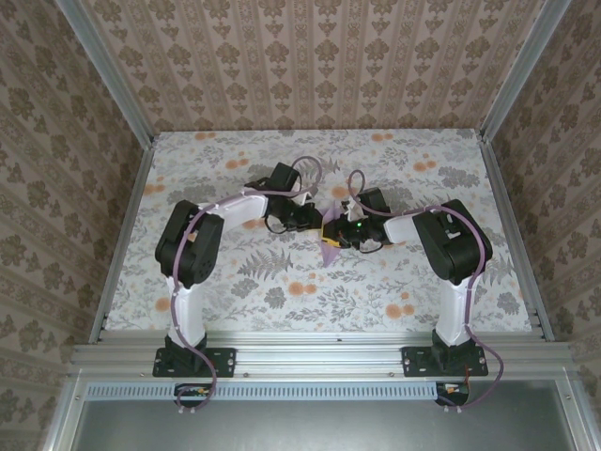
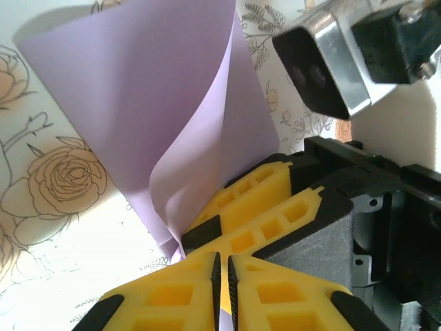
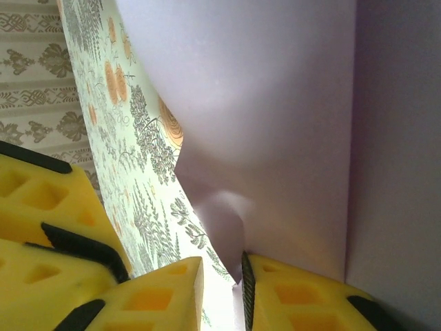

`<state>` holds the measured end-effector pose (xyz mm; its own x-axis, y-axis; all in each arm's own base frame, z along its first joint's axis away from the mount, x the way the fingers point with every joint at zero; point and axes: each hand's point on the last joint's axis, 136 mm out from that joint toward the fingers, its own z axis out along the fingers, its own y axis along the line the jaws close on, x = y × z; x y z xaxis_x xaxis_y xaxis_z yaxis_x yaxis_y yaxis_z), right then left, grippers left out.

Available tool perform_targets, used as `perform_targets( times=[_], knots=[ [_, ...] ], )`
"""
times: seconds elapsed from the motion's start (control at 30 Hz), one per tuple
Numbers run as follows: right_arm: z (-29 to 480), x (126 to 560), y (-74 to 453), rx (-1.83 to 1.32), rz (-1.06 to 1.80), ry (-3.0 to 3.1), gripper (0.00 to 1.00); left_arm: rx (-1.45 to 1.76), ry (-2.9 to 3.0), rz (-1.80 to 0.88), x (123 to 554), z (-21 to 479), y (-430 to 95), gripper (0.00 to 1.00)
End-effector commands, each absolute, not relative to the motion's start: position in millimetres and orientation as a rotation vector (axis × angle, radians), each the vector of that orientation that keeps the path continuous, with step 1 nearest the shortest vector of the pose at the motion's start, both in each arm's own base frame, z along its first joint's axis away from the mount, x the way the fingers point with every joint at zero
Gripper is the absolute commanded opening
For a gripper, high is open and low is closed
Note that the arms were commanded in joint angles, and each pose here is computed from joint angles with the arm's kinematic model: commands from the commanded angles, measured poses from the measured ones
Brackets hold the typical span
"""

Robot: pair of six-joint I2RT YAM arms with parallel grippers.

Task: Fold a paper plane with a square sheet of paper (pick it up from the middle)
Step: Fourth fold the wing at the center of the table.

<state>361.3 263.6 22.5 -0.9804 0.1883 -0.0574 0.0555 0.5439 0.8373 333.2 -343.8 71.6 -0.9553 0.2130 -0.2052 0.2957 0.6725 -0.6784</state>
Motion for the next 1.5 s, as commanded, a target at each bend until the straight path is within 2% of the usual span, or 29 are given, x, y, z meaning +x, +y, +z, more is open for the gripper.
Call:
perform_targets(
  times=[0.0, 0.27, 0.6, 0.87, 1.47],
  knots=[
    [-52.5, 320.9, 239.3, 0.385, 1.175, 2.891, 0.28, 0.475, 2.704, -1.180, 343.2, 91.7, -349.8, 0.16],
    [-46.2, 322.1, 241.0, 0.360, 1.193, 2.871, 0.30, 0.481, 2.720, -1.191, 355.0, 79.9, -353.3, 0.17],
    [-40.8, 322.9, 241.3, 0.345, 1.197, 2.860, 0.23, 0.514, 2.806, -1.163, 353.0, 50.6, -350.3, 0.12],
    [-35.2, 325.9, 242.5, 0.340, 1.200, 2.852, 0.22, 0.538, 2.858, -1.134, 348.9, 28.8, -347.5, 0.09],
    [3.6, 331.7, 254.0, 0.252, 1.248, 2.787, 0.20, 0.636, 2.970, -0.848, 340.8, -19.4, -327.4, 0.05]
  ],
)
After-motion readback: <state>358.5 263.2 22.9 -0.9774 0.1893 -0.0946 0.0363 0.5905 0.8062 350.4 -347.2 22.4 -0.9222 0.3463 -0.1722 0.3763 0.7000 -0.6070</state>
